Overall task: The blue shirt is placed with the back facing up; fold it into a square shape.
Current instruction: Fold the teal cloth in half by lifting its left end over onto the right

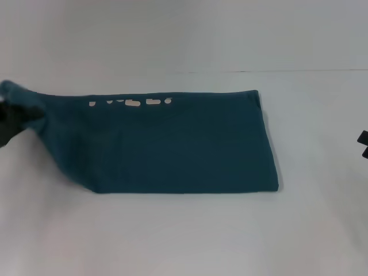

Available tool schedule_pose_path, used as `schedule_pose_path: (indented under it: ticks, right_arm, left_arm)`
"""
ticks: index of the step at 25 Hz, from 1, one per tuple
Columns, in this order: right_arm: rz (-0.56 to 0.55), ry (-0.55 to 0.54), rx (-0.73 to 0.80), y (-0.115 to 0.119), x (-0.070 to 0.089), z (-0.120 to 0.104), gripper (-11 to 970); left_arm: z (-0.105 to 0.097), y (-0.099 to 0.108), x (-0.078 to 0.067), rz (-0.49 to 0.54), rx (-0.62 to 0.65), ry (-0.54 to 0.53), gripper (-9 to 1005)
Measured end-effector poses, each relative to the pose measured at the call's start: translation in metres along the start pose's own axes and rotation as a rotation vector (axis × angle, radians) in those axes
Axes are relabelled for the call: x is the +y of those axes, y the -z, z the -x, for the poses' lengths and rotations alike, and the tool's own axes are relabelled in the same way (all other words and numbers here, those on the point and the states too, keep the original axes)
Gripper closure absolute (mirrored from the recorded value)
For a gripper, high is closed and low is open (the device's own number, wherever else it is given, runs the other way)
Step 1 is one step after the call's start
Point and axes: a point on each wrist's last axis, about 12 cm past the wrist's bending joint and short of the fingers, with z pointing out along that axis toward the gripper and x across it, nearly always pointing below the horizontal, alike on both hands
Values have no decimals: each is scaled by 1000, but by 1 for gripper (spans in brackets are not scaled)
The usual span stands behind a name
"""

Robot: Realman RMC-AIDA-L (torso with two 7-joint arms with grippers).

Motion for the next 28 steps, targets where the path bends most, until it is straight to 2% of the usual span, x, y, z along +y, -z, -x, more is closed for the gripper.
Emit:
schedule_pose_path:
  ticks: [6,11,15,20,22,28]
  right_arm:
    - [2,3,4,-1,0,-1,277]
    - [7,1,6,-1,1,-2,276]
    - [8,0,6,-1,1,-3,277]
    - [9,-2,10,0,0,-4,277]
    - [10,-3,12,0,0,-4,278]
    - [9,-6,23,1,0,-5,276]
  left_arm:
    - [7,-26,-40,-133,84,-59,994]
    - [-3,-58,-71,-206,179,-117,994]
    - [-22,-89,-97,-248,254,-170,989]
    - [-44,-122,-119,-247,319,-247,980]
    - [-53,-133,-124,-241,340,-267,977]
    - [-95,-173,-138,-216,462,-379,967]
